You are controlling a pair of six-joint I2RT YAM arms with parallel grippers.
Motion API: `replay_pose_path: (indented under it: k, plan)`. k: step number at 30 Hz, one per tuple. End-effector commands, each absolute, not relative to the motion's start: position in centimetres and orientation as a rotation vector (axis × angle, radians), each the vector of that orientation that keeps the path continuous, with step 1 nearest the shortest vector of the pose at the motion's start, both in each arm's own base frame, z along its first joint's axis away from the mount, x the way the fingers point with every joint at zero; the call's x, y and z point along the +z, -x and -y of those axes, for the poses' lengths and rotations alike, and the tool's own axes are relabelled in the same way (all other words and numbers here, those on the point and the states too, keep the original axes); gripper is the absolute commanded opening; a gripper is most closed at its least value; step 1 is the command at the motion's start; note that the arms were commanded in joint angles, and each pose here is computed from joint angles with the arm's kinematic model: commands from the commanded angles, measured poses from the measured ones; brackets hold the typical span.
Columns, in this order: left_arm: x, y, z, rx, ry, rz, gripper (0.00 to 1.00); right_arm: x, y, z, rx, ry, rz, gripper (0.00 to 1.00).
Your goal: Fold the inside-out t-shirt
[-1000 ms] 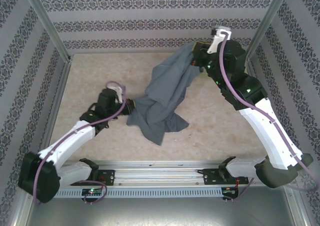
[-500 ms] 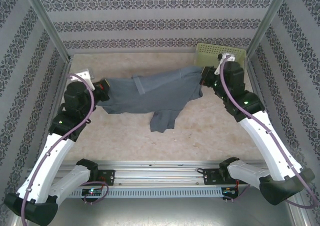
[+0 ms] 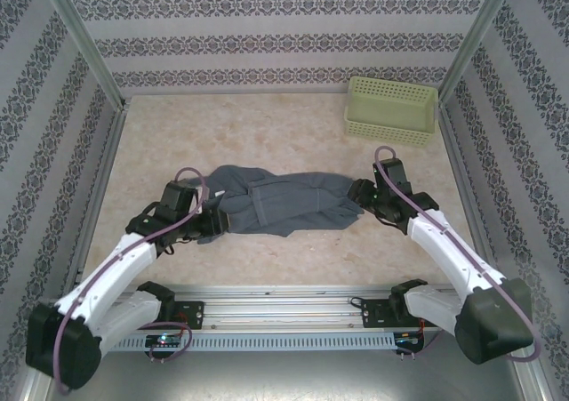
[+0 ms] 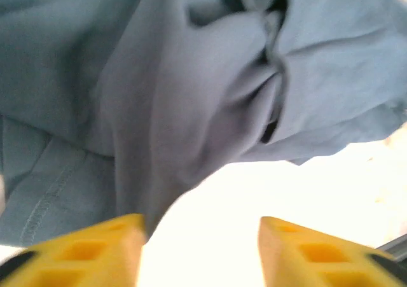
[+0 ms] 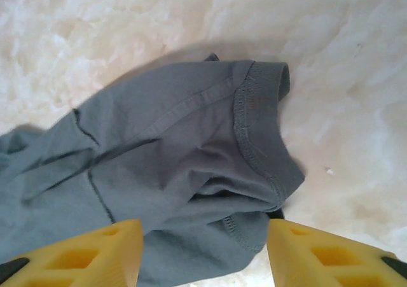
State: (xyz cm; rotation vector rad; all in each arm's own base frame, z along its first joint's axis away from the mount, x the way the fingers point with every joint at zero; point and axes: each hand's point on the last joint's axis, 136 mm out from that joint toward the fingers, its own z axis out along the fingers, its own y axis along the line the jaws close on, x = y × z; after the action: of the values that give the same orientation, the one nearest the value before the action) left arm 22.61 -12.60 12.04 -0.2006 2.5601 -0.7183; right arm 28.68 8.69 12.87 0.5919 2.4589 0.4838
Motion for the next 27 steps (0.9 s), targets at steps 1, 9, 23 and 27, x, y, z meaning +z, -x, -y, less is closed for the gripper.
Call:
replay_pose_path:
  k: [1, 9, 23, 27]
  plan:
    - [13.3, -22.5, 10.7, -0.606, 0.283, -2.506, 0.64, 13.8, -28.9, -8.1, 0.469, -0.613, -2.429, 0.56]
    - [12.6, -25.9, 5.1, -0.375, 0.6, -2.463, 0.82, 10.6, -29.7, -8.1, 0.41, -0.693, -2.528, 0.57]
    - [7.8, -30.3, 5.7, -0.602, 0.777, -2.498, 0.73, 5.6, -31.6, -8.0, 0.421, -0.758, -2.614, 0.62]
    - [7.1, -31.0, 6.0, -0.607, 0.762, -2.53, 0.64, 4.3, -32.2, -8.3, 0.417, -0.751, -2.649, 0.62]
